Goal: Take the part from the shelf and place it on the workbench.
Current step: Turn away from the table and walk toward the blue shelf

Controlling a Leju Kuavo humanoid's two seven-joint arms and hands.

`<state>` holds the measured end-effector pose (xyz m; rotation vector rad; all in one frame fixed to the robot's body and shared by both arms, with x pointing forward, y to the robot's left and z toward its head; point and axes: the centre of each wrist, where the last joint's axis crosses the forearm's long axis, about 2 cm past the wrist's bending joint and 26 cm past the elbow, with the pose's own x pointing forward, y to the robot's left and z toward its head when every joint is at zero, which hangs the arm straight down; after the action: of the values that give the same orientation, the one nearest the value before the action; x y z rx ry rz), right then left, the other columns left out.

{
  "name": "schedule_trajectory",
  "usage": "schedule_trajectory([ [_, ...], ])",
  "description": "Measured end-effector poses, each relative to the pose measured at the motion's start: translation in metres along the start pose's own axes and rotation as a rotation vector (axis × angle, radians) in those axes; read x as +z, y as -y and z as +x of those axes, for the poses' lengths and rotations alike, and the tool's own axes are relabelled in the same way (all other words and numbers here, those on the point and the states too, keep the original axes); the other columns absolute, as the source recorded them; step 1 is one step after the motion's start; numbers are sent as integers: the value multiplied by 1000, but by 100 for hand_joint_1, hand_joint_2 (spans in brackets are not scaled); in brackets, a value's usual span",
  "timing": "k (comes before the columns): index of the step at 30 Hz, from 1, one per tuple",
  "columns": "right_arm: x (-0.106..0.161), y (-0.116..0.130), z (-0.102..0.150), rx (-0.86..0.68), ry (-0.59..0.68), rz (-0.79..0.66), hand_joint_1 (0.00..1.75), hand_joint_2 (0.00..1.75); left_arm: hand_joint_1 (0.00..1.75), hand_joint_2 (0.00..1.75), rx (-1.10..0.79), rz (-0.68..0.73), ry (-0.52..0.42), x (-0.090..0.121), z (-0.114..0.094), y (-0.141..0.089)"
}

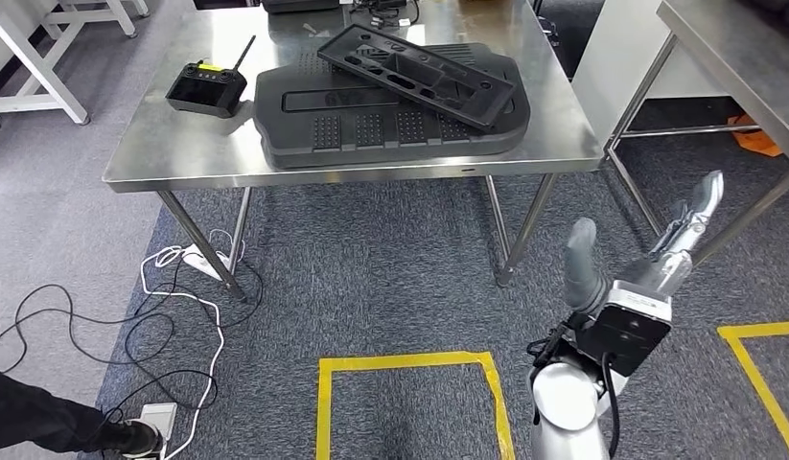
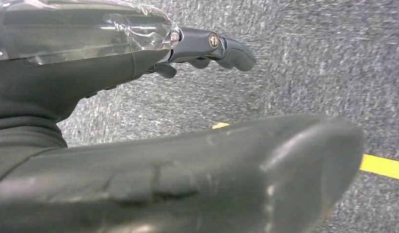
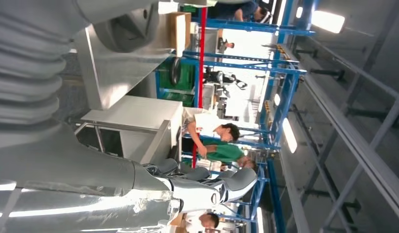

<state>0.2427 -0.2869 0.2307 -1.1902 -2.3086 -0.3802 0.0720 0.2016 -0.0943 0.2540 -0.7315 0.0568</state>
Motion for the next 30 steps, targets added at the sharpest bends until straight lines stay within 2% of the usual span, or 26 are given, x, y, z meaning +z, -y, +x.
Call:
schedule_trajectory([
  [2, 1, 2, 0, 6, -7, 1, 0, 175, 0, 0, -1, 0, -1, 0, -1, 0],
  [6, -1, 4, 0, 17, -14, -3, 0, 175, 0, 0, -1, -1, 1, 0, 0, 0],
  [10, -3, 6, 1, 35, -7, -1, 0, 0, 0, 0, -2, -1, 1, 0, 0, 0],
  [30, -7, 9, 1, 20, 34, -18, 0, 0, 0, 0, -2, -3, 2, 0, 0, 1],
])
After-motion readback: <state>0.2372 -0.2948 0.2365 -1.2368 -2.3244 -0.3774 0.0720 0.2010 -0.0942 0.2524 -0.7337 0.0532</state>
